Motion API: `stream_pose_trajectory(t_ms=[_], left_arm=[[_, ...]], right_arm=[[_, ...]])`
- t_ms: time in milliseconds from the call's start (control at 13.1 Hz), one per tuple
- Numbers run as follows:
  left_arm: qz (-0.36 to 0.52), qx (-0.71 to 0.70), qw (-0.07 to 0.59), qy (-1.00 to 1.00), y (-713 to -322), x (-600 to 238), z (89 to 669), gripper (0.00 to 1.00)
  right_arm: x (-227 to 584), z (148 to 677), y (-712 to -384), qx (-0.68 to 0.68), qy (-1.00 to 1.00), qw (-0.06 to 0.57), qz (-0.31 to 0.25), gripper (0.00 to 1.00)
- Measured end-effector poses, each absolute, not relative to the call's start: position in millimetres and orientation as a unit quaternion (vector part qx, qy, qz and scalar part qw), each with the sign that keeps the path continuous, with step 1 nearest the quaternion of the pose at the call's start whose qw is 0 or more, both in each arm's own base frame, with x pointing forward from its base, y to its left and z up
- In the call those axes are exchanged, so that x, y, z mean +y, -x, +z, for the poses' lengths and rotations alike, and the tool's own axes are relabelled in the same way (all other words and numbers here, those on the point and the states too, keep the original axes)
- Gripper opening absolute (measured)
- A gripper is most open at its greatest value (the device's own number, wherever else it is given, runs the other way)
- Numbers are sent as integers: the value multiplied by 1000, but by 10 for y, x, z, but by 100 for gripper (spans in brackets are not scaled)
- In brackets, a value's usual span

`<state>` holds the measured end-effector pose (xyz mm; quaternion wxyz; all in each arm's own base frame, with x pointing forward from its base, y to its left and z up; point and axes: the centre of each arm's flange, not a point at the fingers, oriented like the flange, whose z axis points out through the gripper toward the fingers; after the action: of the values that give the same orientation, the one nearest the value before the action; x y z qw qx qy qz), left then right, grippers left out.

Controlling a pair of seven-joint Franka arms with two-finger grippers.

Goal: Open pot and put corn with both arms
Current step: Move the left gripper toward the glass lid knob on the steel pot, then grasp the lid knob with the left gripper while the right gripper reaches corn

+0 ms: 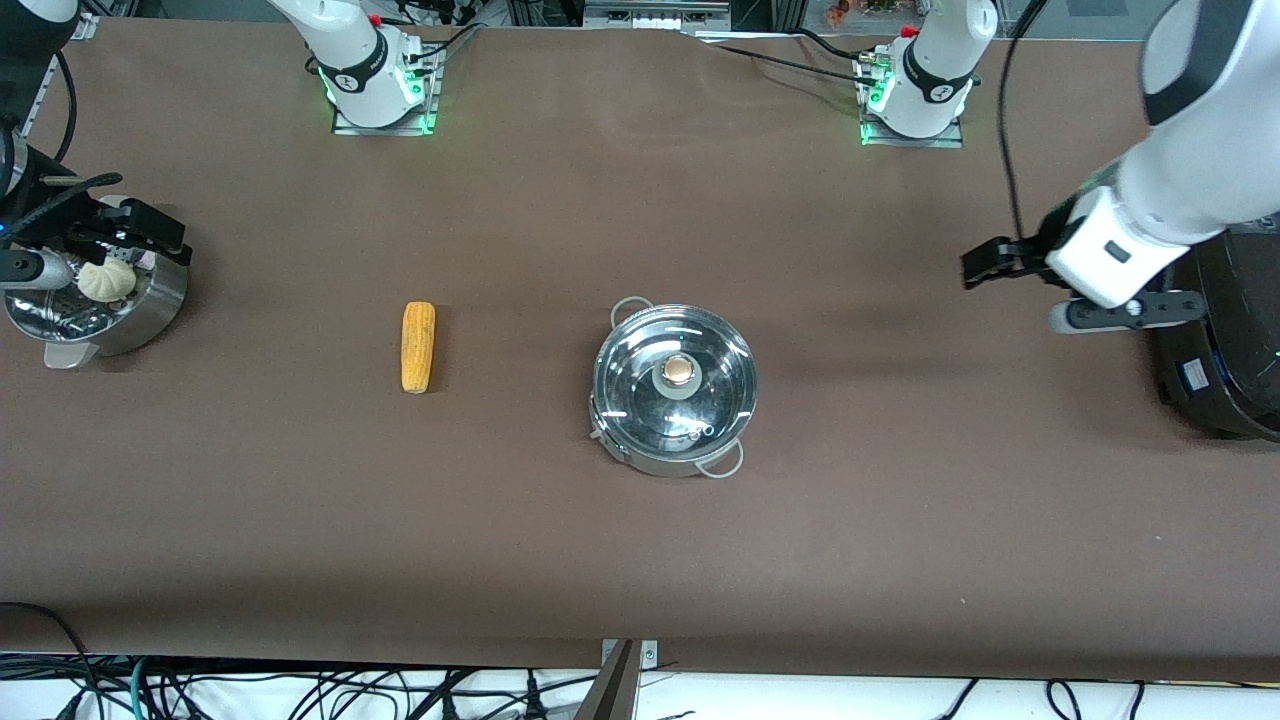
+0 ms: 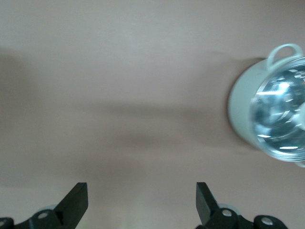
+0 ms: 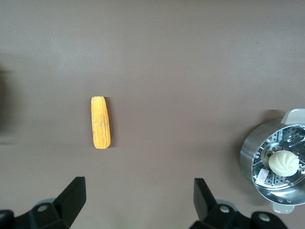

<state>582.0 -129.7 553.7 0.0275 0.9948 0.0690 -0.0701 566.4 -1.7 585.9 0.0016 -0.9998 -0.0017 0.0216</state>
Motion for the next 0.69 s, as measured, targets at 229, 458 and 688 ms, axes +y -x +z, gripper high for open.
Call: stream_pose_trajectory(t_ms=[229, 458, 688], left_arm=[[-66, 119, 42, -990, -5879, -2185, 5347, 100], [-71, 160, 64, -983, -6054, -3080, 4988, 100], [-68, 205, 85, -973, -6250, -3598, 4357, 100]], right_arm=[[-6, 5858, -5664, -1, 1000, 5, 22, 100], [34, 5822, -5672, -1, 1000, 10, 27, 100], [478, 5434, -5813, -33, 998, 10, 55, 100]])
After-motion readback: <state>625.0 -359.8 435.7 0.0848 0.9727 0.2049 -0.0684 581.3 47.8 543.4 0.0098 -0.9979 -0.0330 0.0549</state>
